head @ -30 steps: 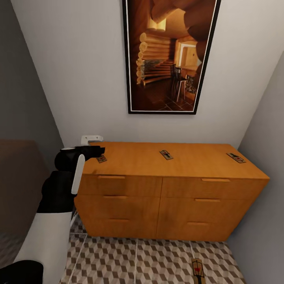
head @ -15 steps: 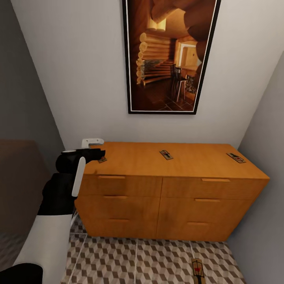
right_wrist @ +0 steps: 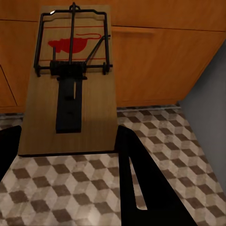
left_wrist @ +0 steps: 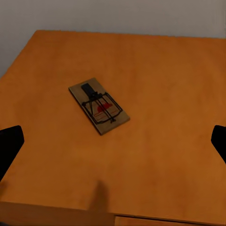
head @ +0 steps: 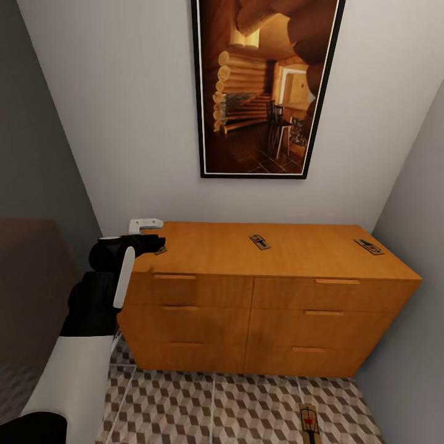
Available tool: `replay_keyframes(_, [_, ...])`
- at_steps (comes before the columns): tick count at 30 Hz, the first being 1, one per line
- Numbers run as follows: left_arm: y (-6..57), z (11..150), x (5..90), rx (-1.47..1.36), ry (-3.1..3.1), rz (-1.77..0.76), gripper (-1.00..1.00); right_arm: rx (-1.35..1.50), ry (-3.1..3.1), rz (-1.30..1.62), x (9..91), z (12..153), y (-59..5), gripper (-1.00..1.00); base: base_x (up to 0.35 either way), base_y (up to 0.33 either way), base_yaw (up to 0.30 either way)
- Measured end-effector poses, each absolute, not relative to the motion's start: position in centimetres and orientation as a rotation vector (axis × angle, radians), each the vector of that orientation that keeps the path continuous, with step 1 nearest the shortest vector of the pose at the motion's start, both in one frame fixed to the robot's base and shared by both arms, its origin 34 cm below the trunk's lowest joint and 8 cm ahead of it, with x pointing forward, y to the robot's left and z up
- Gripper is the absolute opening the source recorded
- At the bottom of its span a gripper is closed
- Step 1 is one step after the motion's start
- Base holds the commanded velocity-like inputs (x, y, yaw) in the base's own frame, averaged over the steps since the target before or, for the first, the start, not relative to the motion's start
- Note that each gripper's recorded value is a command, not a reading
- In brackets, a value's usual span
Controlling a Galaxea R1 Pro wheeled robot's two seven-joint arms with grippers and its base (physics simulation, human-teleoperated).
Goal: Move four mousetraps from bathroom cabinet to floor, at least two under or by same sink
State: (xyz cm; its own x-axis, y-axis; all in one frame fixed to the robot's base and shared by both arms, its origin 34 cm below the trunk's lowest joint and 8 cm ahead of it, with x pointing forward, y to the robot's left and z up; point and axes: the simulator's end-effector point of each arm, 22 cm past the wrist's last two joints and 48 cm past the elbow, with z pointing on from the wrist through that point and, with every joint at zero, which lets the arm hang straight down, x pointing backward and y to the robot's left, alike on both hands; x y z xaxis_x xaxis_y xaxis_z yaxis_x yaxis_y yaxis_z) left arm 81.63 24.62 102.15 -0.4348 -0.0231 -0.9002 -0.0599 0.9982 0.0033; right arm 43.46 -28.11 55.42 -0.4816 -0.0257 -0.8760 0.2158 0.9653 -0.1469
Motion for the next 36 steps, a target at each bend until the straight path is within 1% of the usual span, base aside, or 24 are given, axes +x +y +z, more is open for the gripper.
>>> replay_keyframes(9, [24.5, 101.4, 81.7, -0.065, 2.037, 0.044, 1.00, 0.135, 2.056, -0.288, 43.4, 55.4, -28.1, -1.00, 0.000, 0.000, 0.000])
replay_keyframes(24, [25.7, 101.1, 81.3, -0.165, 2.045, 0.130, 1.00, 0.136, 2.056, -0.286, 43.5, 55.4, -28.0, -1.00, 0.000, 0.000, 0.005])
replay_keyframes(36, [25.8, 100.9, 81.3, -0.169, 2.051, 0.135, 1.00, 0.140, 2.057, -0.284, 43.5, 55.4, -27.8, -1.00, 0.000, 0.000, 0.213])
